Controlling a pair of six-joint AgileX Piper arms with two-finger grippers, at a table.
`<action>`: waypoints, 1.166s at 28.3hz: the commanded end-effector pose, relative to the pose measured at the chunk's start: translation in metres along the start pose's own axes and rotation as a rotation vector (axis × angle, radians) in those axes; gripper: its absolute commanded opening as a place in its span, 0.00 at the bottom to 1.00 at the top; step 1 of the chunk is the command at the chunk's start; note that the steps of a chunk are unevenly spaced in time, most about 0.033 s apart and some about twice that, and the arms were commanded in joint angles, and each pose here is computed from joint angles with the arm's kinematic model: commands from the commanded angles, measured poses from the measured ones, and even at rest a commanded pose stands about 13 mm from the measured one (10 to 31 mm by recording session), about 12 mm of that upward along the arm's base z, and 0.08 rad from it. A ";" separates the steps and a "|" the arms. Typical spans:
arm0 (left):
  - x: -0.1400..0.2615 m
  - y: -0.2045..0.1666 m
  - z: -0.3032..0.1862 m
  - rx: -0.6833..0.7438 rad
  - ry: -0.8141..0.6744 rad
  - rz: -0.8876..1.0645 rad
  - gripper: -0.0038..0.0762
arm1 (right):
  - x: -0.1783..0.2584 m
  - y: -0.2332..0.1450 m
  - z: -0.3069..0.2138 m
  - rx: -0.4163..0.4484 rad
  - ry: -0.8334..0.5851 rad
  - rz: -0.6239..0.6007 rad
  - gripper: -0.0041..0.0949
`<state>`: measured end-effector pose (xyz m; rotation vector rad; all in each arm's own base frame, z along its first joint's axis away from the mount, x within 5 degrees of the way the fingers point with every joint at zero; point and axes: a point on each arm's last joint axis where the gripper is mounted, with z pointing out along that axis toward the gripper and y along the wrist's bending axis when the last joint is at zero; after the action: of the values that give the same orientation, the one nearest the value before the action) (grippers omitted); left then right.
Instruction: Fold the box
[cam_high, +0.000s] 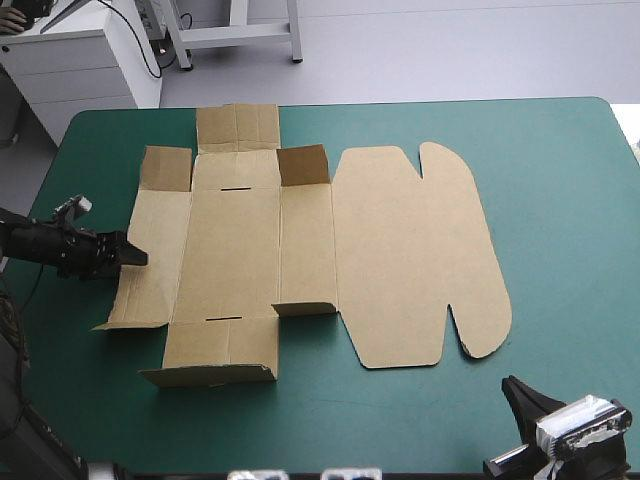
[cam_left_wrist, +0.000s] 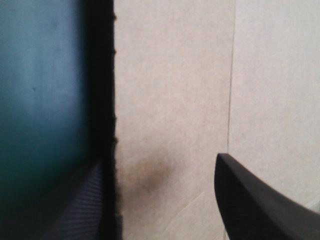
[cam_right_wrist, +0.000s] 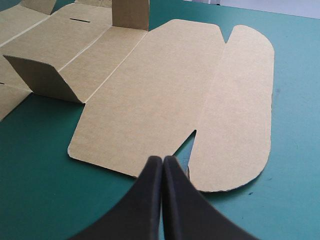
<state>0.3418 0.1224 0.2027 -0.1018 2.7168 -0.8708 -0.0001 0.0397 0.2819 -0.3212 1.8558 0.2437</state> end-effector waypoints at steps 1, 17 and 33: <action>-0.003 -0.034 -0.005 0.087 0.034 0.032 0.62 | -0.010 0.000 -0.006 0.022 -0.097 -0.009 0.02; -0.004 -0.078 0.030 0.109 0.144 0.117 0.41 | -0.010 0.000 -0.006 0.026 -0.095 -0.012 0.02; -0.005 -0.079 0.030 0.120 0.136 0.139 0.04 | -0.010 0.000 -0.006 0.026 -0.095 -0.012 0.02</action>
<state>0.3591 0.0496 0.2019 0.0927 2.7855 -0.9652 0.0002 0.0386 0.2817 -0.3209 1.8579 0.2260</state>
